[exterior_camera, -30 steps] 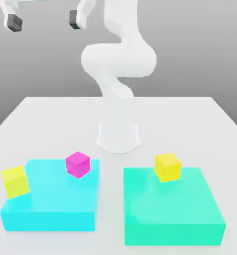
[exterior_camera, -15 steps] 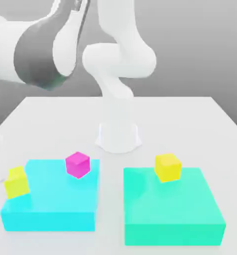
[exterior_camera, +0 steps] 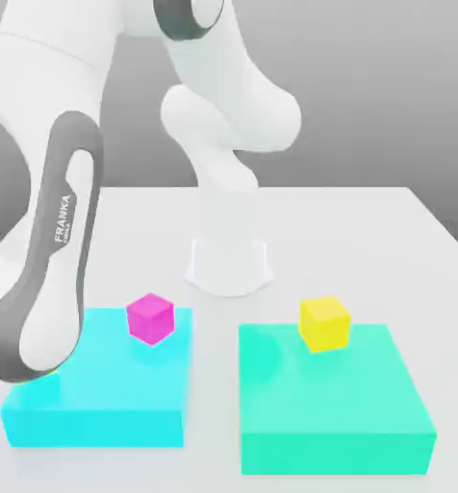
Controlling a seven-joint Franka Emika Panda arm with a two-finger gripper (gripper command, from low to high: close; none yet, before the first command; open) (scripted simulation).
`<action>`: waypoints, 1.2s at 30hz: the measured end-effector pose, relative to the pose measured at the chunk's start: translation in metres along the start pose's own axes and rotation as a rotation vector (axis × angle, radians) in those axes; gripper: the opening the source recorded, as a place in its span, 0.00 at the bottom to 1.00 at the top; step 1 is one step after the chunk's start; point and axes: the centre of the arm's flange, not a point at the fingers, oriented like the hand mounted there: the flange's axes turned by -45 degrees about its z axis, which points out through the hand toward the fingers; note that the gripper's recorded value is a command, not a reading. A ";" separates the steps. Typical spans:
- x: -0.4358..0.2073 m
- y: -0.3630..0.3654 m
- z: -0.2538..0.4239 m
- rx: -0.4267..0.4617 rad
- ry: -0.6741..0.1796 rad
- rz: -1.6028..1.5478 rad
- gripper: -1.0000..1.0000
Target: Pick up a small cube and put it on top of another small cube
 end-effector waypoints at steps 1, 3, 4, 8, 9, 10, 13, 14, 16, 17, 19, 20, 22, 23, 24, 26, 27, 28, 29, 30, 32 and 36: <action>0.000 0.000 0.007 -0.001 0.000 0.001 0.00; 0.000 0.000 -0.008 -0.001 -0.001 0.001 0.00; 0.000 0.000 -0.021 0.000 -0.001 0.001 0.00; -0.015 0.000 -0.071 0.005 -0.002 0.020 0.00; -0.022 0.000 -0.081 0.007 -0.003 0.029 0.00; -0.030 0.000 -0.090 0.009 -0.004 0.039 0.00; -0.057 0.000 -0.114 0.014 -0.006 0.068 0.00; -0.066 0.001 -0.122 0.016 -0.007 0.078 0.00; -0.085 0.002 -0.136 0.018 -0.009 0.097 0.00; -0.095 0.003 -0.142 0.019 -0.009 0.107 0.00; -0.115 0.005 -0.153 0.021 -0.010 0.124 0.00; -0.125 0.006 -0.158 0.021 -0.011 0.133 0.00; -0.146 0.010 -0.168 0.022 -0.011 0.152 0.00; -0.156 0.012 -0.171 0.021 -0.012 0.162 0.00; -0.166 0.015 -0.175 0.021 -0.012 0.173 0.00; -0.187 0.019 -0.181 0.020 -0.012 0.193 0.00; -0.197 0.022 -0.183 0.019 -0.011 0.203 0.00; -0.207 0.025 -0.185 0.018 -0.011 0.213 0.00; -0.217 0.027 -0.186 0.017 -0.011 0.223 0.00; -0.228 0.030 -0.187 0.016 -0.010 0.233 0.00; -0.248 0.036 -0.188 0.013 -0.009 0.253 0.00; -0.287 0.050 -0.184 0.006 -0.004 0.296 0.00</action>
